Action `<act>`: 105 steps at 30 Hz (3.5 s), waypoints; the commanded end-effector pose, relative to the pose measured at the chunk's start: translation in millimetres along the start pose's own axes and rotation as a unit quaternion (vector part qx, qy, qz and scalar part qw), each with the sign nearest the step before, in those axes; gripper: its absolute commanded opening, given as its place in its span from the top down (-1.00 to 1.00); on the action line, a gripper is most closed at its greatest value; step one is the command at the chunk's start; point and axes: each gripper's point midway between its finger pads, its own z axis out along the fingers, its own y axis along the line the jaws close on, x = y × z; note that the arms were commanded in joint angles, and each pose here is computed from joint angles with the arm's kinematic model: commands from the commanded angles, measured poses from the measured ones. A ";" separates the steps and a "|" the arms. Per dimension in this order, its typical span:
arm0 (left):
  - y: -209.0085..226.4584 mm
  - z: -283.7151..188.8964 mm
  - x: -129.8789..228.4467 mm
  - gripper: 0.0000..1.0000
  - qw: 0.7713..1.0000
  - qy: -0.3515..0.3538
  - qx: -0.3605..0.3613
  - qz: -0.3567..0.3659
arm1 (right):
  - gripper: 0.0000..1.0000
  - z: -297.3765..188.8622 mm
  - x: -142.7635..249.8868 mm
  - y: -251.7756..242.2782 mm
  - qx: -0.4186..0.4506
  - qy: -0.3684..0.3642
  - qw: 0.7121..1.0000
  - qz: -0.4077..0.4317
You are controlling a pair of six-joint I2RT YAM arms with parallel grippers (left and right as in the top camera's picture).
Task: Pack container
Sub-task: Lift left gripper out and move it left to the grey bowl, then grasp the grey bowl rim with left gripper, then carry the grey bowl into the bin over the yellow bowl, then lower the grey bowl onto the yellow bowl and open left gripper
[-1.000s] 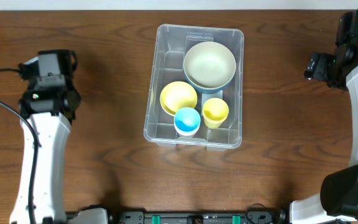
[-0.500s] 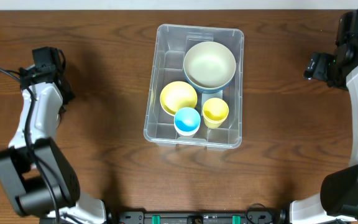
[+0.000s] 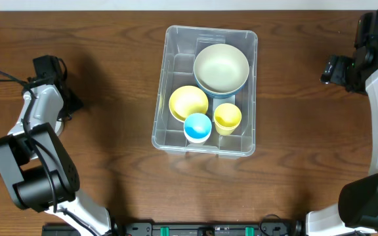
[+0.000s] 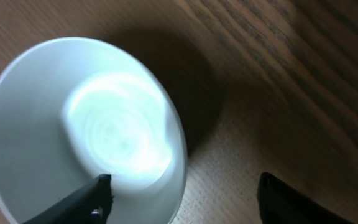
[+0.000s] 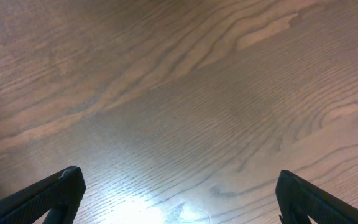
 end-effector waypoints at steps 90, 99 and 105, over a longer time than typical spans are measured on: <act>-230.2 -300.5 200.1 0.16 0.707 -0.190 0.389 0.560 | -0.99 -8.5 -5.0 -3.3 -0.002 -0.013 1.000 0.014; -195.3 -263.5 124.6 0.25 0.868 -0.191 0.280 0.364 | -0.98 -8.7 -5.0 -3.3 -0.002 -0.014 1.000 0.014; -185.3 -251.5 109.8 0.46 0.897 -0.130 0.323 0.274 | -0.99 -8.7 -5.0 -3.3 -0.002 -0.014 1.000 0.014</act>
